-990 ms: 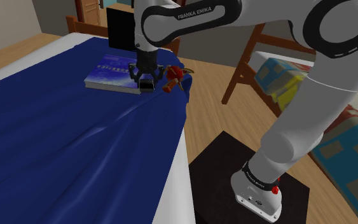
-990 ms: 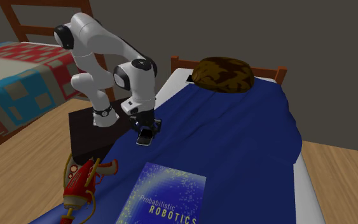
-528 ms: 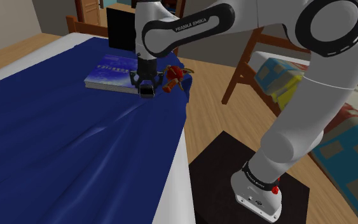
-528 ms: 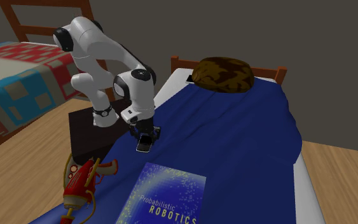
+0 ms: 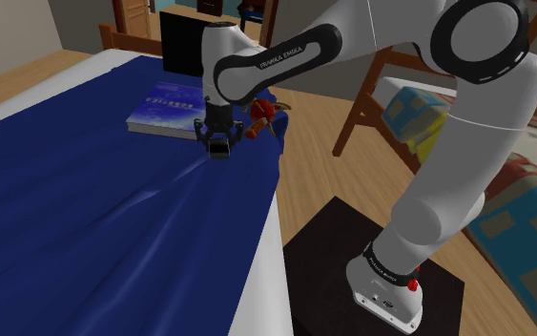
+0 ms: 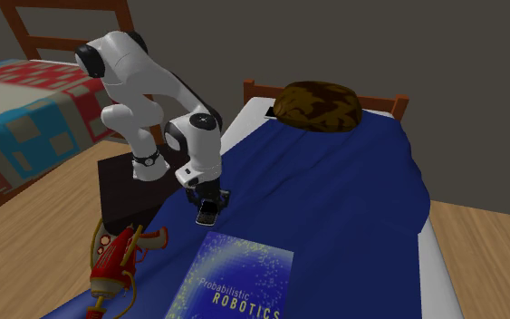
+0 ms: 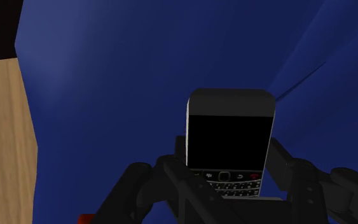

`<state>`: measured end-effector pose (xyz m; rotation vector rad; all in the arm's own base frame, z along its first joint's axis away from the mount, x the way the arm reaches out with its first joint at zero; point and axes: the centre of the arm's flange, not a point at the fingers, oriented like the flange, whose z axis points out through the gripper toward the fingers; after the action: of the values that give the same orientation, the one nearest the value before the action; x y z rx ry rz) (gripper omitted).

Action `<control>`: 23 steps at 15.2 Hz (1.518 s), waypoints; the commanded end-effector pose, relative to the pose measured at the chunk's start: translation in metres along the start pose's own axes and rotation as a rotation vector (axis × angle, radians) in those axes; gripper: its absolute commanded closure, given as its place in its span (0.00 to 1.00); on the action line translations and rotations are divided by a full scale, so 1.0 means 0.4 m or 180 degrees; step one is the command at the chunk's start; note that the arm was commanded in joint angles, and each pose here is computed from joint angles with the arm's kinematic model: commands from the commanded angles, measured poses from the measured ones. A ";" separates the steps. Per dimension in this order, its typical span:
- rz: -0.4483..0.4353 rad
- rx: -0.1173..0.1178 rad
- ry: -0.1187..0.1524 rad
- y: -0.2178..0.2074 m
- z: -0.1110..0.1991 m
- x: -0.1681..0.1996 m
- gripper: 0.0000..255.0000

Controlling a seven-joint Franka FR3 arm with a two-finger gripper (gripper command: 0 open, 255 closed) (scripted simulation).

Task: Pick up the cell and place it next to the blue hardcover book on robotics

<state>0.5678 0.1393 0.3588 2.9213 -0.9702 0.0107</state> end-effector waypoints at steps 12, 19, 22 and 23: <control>0.0000 0.0001 0.0002 -0.001 0.038 -0.004 0.00; 0.0000 0.0001 0.0002 -0.001 -0.061 -0.004 0.00; 0.0000 0.0001 0.0002 -0.001 -0.087 -0.004 0.00; 0.0000 0.0001 0.0002 -0.001 -0.087 -0.004 0.00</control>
<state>0.5674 0.1427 0.3926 2.9218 -0.9702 0.0124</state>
